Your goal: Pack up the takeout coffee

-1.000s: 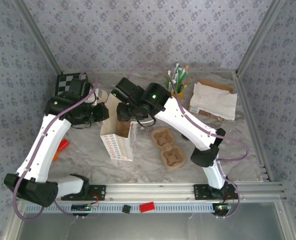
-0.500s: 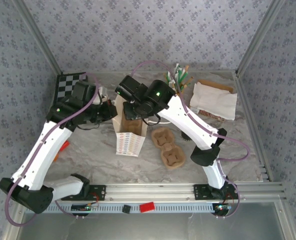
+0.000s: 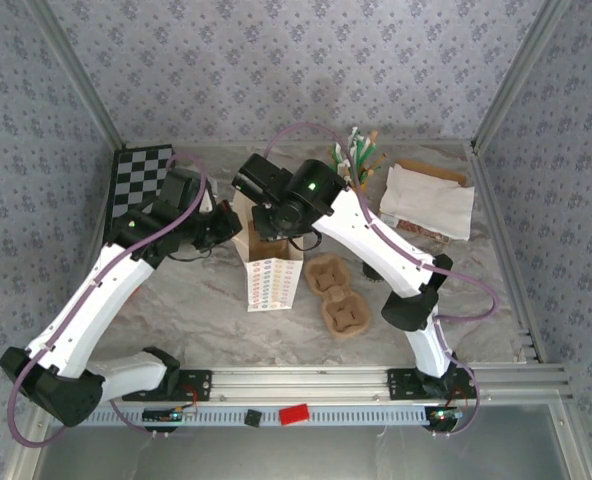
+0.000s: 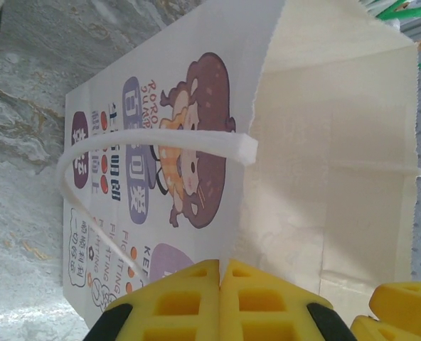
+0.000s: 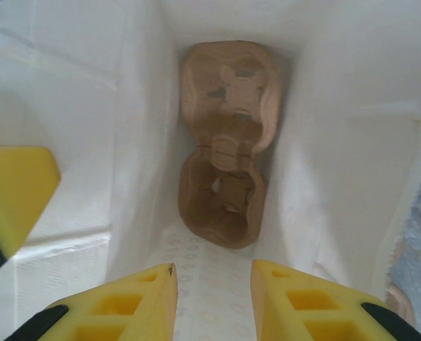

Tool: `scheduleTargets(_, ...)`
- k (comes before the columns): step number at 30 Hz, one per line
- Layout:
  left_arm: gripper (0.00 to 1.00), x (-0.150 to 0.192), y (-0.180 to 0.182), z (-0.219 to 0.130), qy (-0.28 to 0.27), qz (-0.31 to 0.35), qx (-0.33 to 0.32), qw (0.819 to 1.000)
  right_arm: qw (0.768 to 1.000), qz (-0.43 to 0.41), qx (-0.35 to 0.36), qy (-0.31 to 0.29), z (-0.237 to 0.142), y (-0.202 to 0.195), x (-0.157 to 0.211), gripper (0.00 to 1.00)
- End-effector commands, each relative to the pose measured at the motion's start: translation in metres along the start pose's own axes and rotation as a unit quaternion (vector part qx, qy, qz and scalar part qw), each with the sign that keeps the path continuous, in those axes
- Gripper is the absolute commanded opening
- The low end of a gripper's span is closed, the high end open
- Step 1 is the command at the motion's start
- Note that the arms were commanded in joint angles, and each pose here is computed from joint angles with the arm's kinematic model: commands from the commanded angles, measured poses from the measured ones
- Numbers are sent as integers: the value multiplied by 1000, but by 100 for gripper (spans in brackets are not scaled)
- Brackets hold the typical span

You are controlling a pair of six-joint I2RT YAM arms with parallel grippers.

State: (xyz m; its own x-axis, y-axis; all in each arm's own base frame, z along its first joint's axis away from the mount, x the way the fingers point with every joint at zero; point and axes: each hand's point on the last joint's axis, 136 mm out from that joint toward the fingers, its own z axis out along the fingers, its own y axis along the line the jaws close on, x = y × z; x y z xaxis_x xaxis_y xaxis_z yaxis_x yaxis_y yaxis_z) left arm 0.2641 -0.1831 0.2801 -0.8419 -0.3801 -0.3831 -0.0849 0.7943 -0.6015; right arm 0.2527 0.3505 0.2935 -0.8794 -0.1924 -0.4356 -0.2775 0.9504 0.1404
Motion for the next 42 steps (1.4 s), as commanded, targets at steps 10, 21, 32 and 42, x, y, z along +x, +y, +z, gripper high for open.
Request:
scheduleTargets(10,0,2,7,-5,-13,11,-6,1000,1000,-5,16,-7,11,3,0,31)
scheduleTargets(21,0,5,5,-11,-14,20,10,1000,998,26,38,-36,22,9,-8,23)
scheduleTargets(32,0,2,3,-11,-18,20,23,999,996,66,49,-31,51,17,-7,12)
scheduleTargets(42,0,1,8,-12,-24,11,27,999,995,71,66,14,84,9,6,8)
